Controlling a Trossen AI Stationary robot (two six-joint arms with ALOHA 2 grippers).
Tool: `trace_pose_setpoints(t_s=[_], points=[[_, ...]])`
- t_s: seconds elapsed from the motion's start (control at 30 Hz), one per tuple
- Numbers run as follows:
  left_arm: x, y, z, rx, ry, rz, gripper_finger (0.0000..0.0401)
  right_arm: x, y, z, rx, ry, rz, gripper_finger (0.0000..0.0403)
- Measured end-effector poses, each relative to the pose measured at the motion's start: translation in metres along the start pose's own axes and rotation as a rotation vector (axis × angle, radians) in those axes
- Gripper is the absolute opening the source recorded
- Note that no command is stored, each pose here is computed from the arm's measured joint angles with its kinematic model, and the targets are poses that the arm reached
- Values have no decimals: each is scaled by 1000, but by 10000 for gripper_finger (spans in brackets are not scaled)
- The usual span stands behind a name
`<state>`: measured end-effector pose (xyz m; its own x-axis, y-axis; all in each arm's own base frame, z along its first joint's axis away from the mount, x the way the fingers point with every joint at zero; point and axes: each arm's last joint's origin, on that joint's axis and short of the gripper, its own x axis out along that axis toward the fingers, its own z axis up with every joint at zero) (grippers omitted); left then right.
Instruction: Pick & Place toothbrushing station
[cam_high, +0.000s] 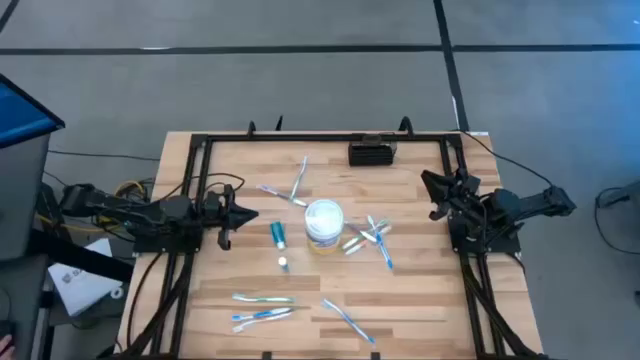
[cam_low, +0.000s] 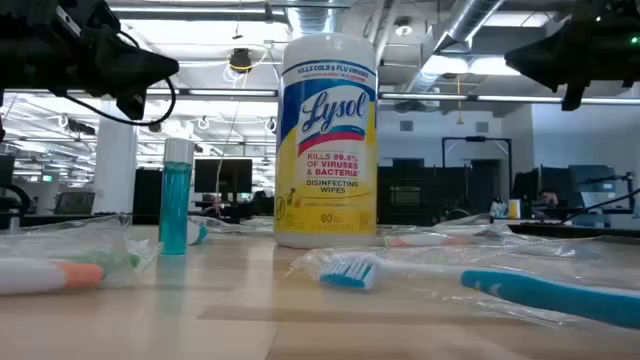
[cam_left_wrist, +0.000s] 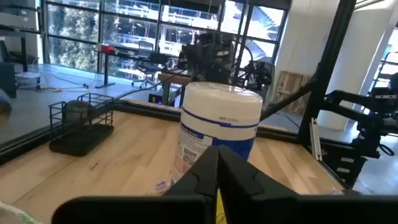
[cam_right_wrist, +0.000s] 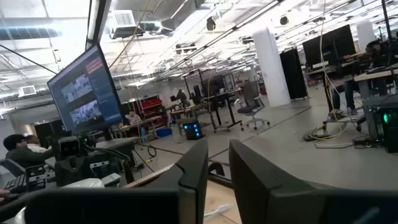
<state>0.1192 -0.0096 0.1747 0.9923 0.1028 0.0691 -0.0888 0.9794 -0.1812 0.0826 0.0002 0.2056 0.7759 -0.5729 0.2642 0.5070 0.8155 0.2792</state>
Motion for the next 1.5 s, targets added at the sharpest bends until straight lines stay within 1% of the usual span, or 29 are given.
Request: trace_pose_setpoints(t_s=[0.3,0.47,0.6,0.67,0.8,0.9,1.07,1.2,1.3,1.5], points=[[2,1,-4,8,31,45,4,0,0,0,-1,0,0,58],[4,0,-7,-80,61,0,4,0,0,-1,-9,8,0,58],[4,-3,-10,-215,106,-67,1,0,0,-1,-3,8,0,58],[5,-6,-13,-254,145,-97,1,0,0,-1,13,10,0,58],[7,-14,-22,-324,264,-119,1,0,0,-1,21,11,1,58],[12,-24,-19,-341,370,-108,1,0,0,-2,19,12,0,58],[18,-40,-11,-354,596,-62,1,0,0,-2,14,17,1,58],[19,-57,-2,-360,730,-64,1,0,0,-3,5,25,1,58],[20,-72,3,-400,813,-72,1,0,0,-3,5,25,1,58],[23,-106,1,-436,1016,-45,1,0,0,-3,5,25,2,58]])
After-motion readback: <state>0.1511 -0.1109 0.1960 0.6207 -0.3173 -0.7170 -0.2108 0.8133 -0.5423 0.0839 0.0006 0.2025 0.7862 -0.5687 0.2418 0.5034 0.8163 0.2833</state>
